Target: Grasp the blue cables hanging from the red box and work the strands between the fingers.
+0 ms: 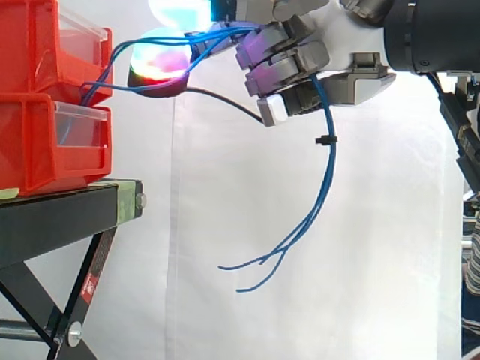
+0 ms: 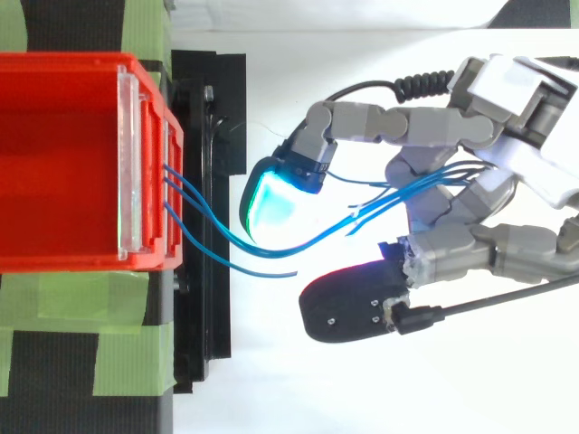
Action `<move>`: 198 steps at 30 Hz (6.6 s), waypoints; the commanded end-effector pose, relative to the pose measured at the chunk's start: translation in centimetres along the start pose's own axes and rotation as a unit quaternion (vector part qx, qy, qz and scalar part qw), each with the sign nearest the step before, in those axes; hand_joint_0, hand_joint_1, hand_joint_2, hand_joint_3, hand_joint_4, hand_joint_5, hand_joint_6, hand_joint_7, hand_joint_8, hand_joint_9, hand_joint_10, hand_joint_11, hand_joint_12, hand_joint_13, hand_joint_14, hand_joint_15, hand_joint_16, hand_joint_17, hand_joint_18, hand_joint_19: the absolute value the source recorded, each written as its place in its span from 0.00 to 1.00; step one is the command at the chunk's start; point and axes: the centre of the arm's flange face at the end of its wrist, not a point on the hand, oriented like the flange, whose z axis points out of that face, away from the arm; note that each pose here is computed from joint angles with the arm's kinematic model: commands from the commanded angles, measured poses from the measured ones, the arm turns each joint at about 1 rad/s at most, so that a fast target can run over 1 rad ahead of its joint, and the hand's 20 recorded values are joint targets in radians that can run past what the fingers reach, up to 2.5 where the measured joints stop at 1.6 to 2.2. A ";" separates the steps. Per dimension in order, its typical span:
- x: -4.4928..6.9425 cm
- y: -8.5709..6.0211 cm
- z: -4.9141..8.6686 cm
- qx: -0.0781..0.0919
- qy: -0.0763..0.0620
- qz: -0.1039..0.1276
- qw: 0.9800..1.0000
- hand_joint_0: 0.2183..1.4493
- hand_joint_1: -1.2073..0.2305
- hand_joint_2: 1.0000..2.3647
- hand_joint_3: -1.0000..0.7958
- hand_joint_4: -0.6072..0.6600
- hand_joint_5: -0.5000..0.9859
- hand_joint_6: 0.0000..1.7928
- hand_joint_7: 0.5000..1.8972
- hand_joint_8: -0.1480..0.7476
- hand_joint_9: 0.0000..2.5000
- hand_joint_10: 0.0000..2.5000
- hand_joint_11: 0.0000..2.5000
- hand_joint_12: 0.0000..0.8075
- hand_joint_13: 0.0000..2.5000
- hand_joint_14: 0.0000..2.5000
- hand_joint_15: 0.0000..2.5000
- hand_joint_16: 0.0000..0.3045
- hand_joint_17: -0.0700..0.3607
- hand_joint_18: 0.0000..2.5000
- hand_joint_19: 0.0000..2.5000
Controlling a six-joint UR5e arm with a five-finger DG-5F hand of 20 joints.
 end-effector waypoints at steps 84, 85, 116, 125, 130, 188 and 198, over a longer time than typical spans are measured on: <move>0.7 0.5 0.3 -0.027 0.052 0.134 0.989 0.36 0.31 0.47 0.41 0.68 0.68 0.00 0.64 0.76 0.71 1.00 1.00 0.85 0.78 1.00 0.68 0.80 0.58 1.00 0.24; 0.7 0.5 0.3 -0.027 0.052 0.131 0.990 0.37 0.31 0.43 0.41 0.69 0.68 0.00 0.63 0.76 0.71 1.00 1.00 0.85 0.78 1.00 0.68 0.80 0.58 1.00 0.24; 0.9 0.3 0.0 -0.022 0.065 0.082 0.994 0.52 0.29 0.01 0.29 0.66 0.60 0.00 0.63 0.76 0.71 1.00 1.00 0.85 0.78 1.00 0.68 0.80 0.58 1.00 0.24; 0.9 0.3 0.0 -0.020 0.065 0.080 0.994 0.45 0.30 0.00 0.11 0.63 0.55 0.00 0.63 0.76 0.71 1.00 1.00 0.85 0.78 1.00 0.68 0.80 0.58 1.00 0.24; 1.0 0.3 0.0 -0.021 0.067 0.080 0.994 0.50 0.28 0.01 0.16 0.61 0.50 0.02 0.62 0.76 0.71 1.00 1.00 0.85 0.78 1.00 0.68 0.80 0.58 1.00 0.24; -0.3 -1.0 -0.3 0.009 0.070 -0.047 0.996 0.54 0.31 0.01 0.20 0.64 0.40 0.31 0.48 0.76 0.71 1.00 1.00 0.85 0.78 1.00 0.68 0.80 0.58 1.00 0.24; -0.6 -1.2 -0.3 0.016 0.064 -0.077 0.995 0.54 0.31 0.01 0.20 0.63 0.39 0.31 0.48 0.76 0.71 1.00 1.00 0.85 0.78 1.00 0.68 0.80 0.58 1.00 0.24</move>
